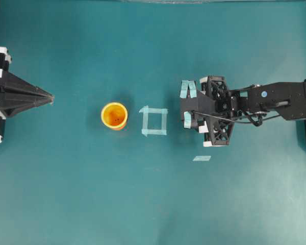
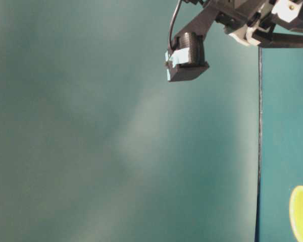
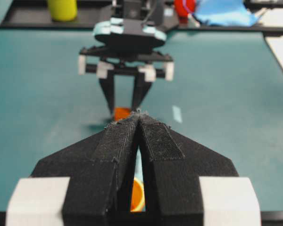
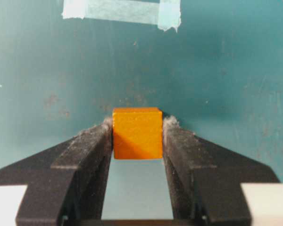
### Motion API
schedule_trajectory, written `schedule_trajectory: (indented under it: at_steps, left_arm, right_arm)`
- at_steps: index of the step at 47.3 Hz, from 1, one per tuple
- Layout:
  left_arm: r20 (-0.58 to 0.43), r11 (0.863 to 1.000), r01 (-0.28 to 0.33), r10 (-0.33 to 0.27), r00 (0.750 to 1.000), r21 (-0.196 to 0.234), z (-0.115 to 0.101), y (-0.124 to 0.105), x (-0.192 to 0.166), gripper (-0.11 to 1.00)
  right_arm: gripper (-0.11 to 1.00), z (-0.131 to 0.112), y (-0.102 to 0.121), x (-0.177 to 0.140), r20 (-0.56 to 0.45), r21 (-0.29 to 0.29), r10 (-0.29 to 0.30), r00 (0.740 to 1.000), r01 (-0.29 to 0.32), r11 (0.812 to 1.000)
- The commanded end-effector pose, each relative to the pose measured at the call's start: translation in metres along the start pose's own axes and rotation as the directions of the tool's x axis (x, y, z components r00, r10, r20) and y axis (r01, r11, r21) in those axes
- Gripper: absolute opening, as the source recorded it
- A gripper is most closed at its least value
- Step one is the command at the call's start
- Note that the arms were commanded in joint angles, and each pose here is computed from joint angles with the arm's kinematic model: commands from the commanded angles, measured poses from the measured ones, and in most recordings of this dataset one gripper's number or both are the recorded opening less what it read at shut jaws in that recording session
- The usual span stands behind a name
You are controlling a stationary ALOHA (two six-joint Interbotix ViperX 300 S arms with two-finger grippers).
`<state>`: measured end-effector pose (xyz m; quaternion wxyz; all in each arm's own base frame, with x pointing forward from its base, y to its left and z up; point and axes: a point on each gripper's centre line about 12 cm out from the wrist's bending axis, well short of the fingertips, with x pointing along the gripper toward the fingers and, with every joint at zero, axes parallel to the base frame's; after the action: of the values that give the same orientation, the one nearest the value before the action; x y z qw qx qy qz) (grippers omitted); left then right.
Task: Move the block to the right with right arm.
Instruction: 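Close the right gripper on the orange cube and lift it, then carry the held cube rightward to the right table edge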
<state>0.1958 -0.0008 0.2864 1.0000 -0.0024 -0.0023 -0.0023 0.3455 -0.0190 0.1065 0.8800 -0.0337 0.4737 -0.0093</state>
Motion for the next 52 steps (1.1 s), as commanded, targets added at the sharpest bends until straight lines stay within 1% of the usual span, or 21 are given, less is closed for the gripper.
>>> schedule_trajectory:
  at_steps: [1, 13, 25, 37, 45, 52]
  left_arm:
    - [0.028, 1.0, 0.002, -0.002, 1.0, 0.002, 0.012, 0.0, 0.002, 0.0]
    - [0.029, 1.0, 0.002, -0.002, 1.0, 0.002, 0.012, 0.0, 0.002, 0.0]
    - [0.029, 1.0, 0.002, -0.002, 1.0, 0.003, 0.012, 0.0, 0.002, 0.0]
    - [0.028, 1.0, 0.002, -0.002, 1.0, 0.002, 0.012, 0.0, 0.002, 0.0]
    - [0.028, 1.0, 0.002, -0.002, 1.0, 0.003, 0.012, 0.0, 0.002, 0.0]
    - [0.028, 1.0, 0.002, -0.002, 1.0, 0.002, 0.012, 0.0, 0.002, 0.0]
  right_arm:
    - [0.41, 0.022, 0.003, -0.016, 0.056, -0.005, 0.001, 0.998, -0.001, 1.0]
    - [0.41, 0.045, 0.004, -0.056, 0.071, -0.006, -0.006, 0.997, 0.006, 1.0]
    - [0.41, 0.057, 0.006, -0.088, 0.078, 0.024, 0.003, 0.997, -0.005, 1.0]
    - [0.41, 0.057, 0.011, -0.118, 0.062, 0.046, 0.026, 0.998, -0.028, 0.999]
    - [0.41, 0.049, 0.012, -0.141, 0.038, 0.069, 0.042, 0.998, -0.045, 0.997]
    - [0.41, 0.037, 0.013, -0.159, 0.006, 0.081, 0.052, 0.999, -0.052, 0.995]
